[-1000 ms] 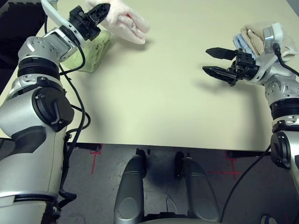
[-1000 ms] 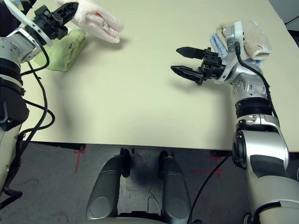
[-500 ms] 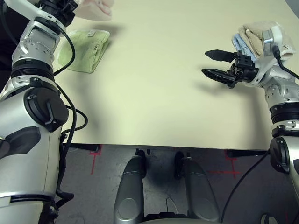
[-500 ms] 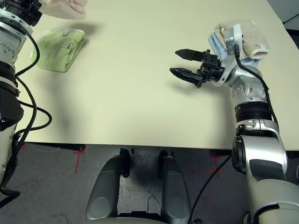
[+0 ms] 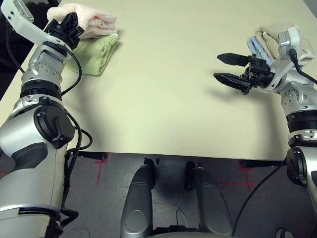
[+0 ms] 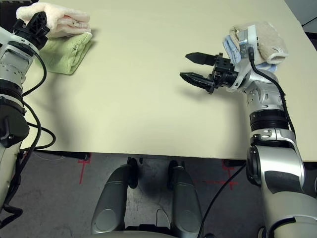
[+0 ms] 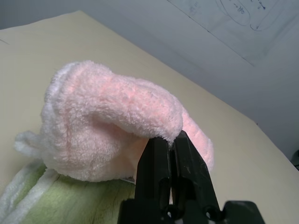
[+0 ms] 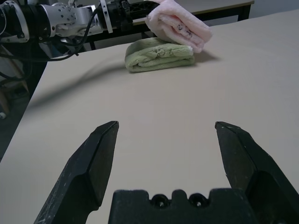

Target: Fold the towel and set it aside.

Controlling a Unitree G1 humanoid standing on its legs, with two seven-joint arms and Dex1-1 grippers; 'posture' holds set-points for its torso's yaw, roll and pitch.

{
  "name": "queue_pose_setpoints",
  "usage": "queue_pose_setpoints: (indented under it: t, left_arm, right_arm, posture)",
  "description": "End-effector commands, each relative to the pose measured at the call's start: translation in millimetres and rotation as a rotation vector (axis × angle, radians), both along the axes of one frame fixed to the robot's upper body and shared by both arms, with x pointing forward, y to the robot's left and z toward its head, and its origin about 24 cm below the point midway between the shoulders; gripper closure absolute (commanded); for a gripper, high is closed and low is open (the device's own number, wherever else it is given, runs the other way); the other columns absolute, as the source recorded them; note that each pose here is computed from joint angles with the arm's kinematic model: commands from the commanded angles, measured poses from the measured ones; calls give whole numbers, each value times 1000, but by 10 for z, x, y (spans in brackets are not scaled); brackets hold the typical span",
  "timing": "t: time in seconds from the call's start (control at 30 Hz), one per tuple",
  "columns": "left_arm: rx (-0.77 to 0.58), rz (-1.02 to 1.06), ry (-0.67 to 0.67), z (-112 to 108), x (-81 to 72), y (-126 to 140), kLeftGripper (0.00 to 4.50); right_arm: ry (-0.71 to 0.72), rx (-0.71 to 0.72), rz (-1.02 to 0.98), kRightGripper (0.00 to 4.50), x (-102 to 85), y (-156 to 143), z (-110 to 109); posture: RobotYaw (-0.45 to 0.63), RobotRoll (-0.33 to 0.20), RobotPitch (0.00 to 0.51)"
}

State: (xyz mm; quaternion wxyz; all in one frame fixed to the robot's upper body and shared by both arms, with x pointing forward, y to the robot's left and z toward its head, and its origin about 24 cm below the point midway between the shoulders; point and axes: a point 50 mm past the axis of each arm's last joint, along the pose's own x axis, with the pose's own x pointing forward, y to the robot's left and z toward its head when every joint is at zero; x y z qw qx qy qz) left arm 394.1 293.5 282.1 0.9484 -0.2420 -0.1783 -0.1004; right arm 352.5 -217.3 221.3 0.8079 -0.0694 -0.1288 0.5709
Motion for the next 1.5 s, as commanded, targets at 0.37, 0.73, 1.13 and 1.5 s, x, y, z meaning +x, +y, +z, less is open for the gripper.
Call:
queue_pose_setpoints:
  t: [0.37, 0.73, 1.13, 1.5]
  left_arm:
    - [-83, -60, 22, 76, -197, 238, 4490]
    - [-140, -111, 113, -248, -517, 3, 4490]
    - [-143, -64, 219, -404, -612, 54, 4490]
    - [-286, 53, 239, -484, -677, 97, 4490]
  right_arm:
    - [0, -2, 0, 0, -11, -14, -44]
    - [5, -12, 7, 0, -1, 5, -54]
    - [3, -21, 15, 0, 0, 22, -59]
    - [0, -28, 15, 0, 0, 20, -50]
  posture:
    - [59, 0, 307]
    - [71, 0, 311]
    - [65, 0, 309]
    - [66, 0, 304]
